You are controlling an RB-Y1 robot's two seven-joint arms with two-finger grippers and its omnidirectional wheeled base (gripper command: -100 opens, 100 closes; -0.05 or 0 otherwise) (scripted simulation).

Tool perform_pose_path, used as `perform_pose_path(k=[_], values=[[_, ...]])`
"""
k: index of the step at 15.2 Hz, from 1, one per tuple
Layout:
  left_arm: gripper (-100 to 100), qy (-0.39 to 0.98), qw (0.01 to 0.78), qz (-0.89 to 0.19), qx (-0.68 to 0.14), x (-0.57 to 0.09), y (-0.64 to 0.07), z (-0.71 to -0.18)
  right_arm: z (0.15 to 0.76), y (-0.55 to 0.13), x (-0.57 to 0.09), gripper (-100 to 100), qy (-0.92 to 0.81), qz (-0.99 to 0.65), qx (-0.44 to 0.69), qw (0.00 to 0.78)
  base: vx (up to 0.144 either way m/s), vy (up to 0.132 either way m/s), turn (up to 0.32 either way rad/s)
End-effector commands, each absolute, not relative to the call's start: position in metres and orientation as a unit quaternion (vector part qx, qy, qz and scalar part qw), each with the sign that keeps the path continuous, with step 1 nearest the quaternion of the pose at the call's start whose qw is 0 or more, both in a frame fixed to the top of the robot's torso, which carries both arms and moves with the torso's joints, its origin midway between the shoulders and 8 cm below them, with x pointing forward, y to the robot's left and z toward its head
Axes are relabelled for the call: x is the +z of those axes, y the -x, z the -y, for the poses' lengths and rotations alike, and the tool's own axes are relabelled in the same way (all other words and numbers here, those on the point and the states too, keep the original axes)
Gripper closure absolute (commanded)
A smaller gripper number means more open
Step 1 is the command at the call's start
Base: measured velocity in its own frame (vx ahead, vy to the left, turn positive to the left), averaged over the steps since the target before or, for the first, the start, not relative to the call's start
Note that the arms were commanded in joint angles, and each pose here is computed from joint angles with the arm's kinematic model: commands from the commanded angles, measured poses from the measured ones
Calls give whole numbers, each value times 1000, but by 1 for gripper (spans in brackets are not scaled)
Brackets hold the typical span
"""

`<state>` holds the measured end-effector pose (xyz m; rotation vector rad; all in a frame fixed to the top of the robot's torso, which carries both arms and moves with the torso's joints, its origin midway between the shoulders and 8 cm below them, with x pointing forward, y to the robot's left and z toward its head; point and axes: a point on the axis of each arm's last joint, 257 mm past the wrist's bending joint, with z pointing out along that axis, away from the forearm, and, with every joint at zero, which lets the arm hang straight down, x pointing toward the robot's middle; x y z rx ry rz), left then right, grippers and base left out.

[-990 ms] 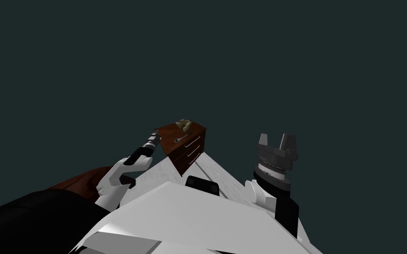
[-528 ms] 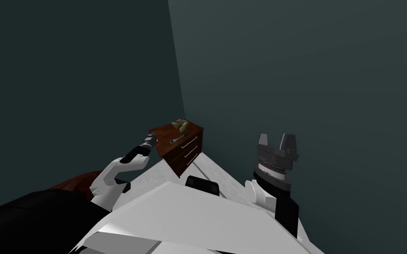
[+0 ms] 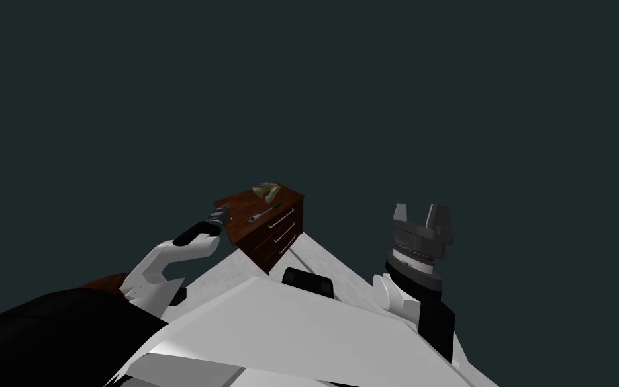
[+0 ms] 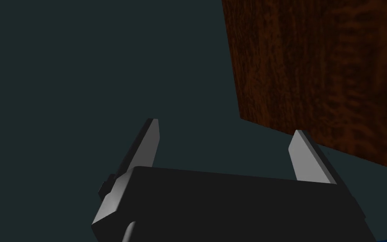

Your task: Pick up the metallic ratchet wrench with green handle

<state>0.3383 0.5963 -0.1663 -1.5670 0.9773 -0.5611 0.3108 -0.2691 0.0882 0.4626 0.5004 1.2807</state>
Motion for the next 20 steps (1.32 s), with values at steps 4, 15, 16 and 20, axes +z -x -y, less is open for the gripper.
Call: perform_pose_path(k=[4,15,16,20], values=[[-100,711,546,-390,-212,-178,-316,-626,269,-311,88,0,-212,-229,586,748,44,-60,-90],[-100,781,490,-354,-159,-208,-275,-655,269,-311,88,0,-212,-229,586,748,49,-51,-75],[-100,793,485,-333,-156,-206,-264,-668,269,-311,88,0,-212,-229,586,748,50,-57,-140],[-100,819,462,-312,-139,-215,-245,-677,269,-311,88,0,-212,-229,586,748,51,-38,-76]])
